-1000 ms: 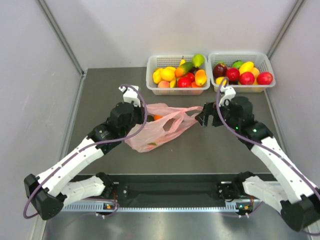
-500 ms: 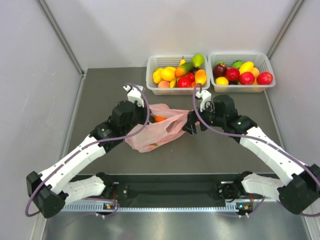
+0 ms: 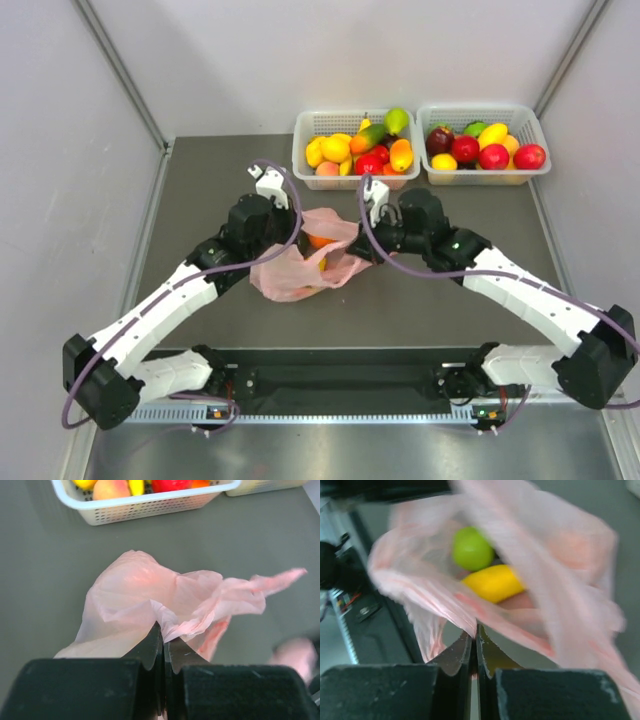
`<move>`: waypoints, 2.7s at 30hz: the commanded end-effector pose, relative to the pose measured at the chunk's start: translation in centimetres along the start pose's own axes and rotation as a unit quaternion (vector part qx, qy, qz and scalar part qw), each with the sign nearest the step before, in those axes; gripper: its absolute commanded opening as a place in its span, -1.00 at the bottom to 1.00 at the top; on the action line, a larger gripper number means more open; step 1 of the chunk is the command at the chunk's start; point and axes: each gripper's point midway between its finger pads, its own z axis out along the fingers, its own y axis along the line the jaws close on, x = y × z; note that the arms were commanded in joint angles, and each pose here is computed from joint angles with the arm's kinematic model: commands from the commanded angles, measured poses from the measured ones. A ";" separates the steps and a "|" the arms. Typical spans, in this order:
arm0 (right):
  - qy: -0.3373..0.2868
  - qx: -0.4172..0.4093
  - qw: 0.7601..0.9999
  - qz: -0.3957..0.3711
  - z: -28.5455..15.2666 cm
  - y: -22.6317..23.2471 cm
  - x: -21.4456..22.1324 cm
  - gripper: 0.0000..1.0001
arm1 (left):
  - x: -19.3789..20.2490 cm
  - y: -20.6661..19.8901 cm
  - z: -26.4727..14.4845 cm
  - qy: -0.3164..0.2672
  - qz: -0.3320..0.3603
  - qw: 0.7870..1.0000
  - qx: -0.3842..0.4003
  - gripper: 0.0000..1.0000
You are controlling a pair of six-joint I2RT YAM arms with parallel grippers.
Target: Untie the knot of the plastic bag and take out the fruit
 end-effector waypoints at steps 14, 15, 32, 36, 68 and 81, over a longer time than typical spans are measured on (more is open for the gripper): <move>0.041 -0.253 0.953 -0.160 5.5 24.9 3.3 -1.00 | -5.2 1.2 3.9 -0.072 -0.118 0.989 0.045 -1.00; 0.046 -0.271 0.946 -0.170 6.8 26.5 3.2 -1.00 | -5.2 1.3 3.9 -0.073 -0.121 0.989 0.045 -1.00; 0.053 -0.259 0.947 -0.184 6.7 27.4 5.0 0.71 | -5.1 1.8 2.5 -0.085 -0.127 0.986 0.064 -1.00; -0.010 -0.213 0.965 -0.154 2.2 24.8 2.6 0.99 | -5.1 1.8 2.0 -0.089 -0.126 0.986 0.067 -1.00; -0.027 0.218 0.969 0.113 6.3 3.6 5.7 -0.81 | -0.3 -5.6 -7.9 -0.042 -0.167 0.960 0.220 -1.00; -0.012 0.403 0.903 0.150 6.9 -6.9 8.6 -0.22 | 6.1 -3.9 -7.0 0.024 -0.203 0.962 0.183 -1.00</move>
